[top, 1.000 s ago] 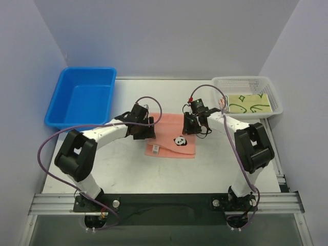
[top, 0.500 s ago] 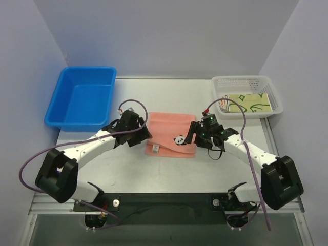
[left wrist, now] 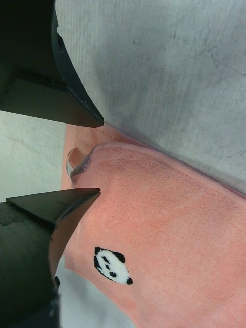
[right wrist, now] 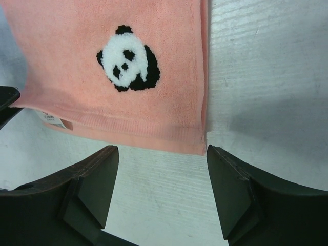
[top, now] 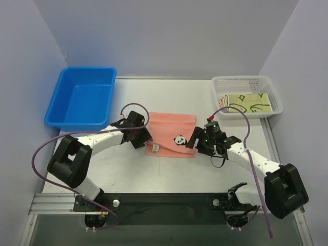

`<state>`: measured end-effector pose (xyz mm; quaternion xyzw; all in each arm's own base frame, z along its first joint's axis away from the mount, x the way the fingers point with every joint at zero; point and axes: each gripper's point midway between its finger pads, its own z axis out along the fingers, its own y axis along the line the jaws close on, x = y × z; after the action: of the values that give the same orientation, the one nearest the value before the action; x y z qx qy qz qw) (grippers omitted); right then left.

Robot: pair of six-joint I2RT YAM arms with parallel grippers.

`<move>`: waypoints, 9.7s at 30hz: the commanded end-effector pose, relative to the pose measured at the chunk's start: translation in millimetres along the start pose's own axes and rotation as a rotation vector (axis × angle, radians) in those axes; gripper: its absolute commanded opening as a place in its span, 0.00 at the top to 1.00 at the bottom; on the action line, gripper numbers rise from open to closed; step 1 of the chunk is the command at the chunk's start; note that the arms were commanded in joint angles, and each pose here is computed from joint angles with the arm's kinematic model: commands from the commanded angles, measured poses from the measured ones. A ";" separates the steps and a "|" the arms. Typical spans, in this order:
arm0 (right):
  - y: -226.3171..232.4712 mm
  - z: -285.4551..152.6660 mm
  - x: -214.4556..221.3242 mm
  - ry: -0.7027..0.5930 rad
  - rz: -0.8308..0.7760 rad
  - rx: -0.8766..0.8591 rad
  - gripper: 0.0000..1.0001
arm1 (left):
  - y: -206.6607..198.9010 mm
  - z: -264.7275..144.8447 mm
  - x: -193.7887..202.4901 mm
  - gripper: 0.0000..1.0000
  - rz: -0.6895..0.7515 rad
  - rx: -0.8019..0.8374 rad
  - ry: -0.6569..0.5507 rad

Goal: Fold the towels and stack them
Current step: Fold the towel

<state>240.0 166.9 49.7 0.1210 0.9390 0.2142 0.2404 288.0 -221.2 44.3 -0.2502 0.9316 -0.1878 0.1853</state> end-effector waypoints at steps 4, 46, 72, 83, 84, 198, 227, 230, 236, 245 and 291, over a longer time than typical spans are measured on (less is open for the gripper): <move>2.8 -2.3 -5.2 -0.049 0.069 -0.017 0.31 | -31.7 -5.3 -13.4 0.48 -0.024 0.070 -0.022; -23.2 16.1 -8.4 -0.076 0.269 0.144 0.71 | -54.7 -22.4 -7.1 1.00 0.054 0.162 0.043; -8.4 16.6 -6.1 0.054 0.172 0.180 0.68 | -52.4 -20.4 -1.9 1.00 0.092 0.153 0.055; -18.4 19.8 14.0 0.198 0.058 0.295 0.68 | -49.1 -19.2 1.7 1.00 0.114 0.147 0.062; -21.1 20.1 15.9 0.202 0.053 0.302 0.67 | -49.9 -20.1 2.2 1.00 0.117 0.150 0.064; -52.6 18.2 36.5 0.191 0.192 0.276 1.00 | 21.9 3.6 37.5 1.00 0.233 0.056 0.158; 14.9 -33.2 -10.6 0.033 0.042 0.094 0.71 | -32.3 -87.7 11.7 0.40 0.438 0.145 -0.082; 21.6 -22.8 -11.9 0.039 0.057 0.075 0.78 | -68.3 -89.0 16.6 0.49 0.482 0.192 -0.070; 7.7 8.8 11.5 0.100 0.123 0.089 0.83 | -62.1 -37.6 57.0 0.67 0.551 0.131 0.136; -38.2 29.6 59.9 0.216 0.219 0.154 0.90 | 36.9 -8.4 104.4 0.86 0.579 -0.025 0.325; 109.5 111.0 -99.5 -0.354 0.134 -0.355 0.30 | -74.2 64.9 -81.7 0.67 0.245 0.384 -0.172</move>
<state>377.8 275.5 41.7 0.1579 0.8509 0.3582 0.3502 389.5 -262.4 45.2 -0.0903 0.8982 -0.3082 0.3003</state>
